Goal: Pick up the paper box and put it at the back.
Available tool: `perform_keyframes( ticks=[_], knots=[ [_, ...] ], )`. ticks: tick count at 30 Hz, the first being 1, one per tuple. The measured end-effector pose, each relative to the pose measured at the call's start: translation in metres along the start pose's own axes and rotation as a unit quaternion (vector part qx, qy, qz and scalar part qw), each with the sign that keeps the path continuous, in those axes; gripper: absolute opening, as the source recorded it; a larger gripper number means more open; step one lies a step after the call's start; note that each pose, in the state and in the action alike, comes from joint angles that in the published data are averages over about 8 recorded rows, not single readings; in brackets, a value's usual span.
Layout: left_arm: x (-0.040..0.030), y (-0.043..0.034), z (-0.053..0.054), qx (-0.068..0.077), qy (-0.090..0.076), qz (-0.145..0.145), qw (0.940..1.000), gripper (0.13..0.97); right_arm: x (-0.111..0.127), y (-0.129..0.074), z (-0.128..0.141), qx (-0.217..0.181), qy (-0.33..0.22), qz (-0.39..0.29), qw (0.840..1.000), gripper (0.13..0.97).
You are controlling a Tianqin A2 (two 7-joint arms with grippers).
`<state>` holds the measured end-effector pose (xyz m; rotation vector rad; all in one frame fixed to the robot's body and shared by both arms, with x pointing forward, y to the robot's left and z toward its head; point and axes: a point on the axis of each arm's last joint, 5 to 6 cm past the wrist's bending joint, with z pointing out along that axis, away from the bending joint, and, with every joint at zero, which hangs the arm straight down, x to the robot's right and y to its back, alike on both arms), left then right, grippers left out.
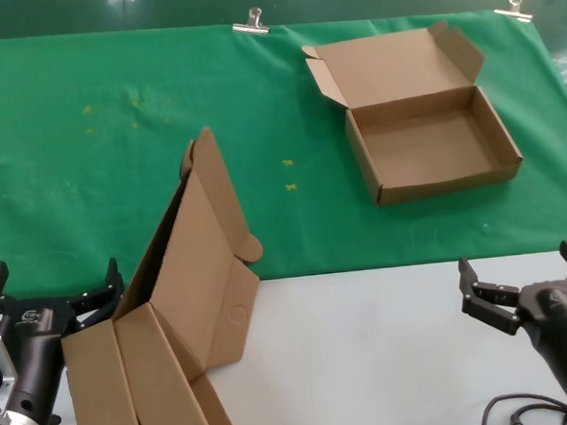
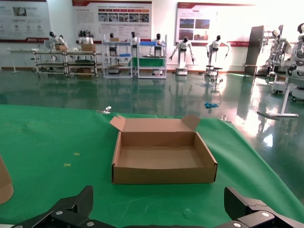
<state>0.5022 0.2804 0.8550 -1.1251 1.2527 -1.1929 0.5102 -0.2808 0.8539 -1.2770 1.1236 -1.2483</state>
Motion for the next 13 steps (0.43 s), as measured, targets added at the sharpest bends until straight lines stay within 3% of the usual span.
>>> perform_keyframes(
  ticks=[13],
  knots=[
    [0.0,0.0,0.0,0.0,0.0,0.0,1.0,0.966,0.0,-0.0001,-0.0001,0.0,0.0,0.0,1.0,0.966]
  ],
)
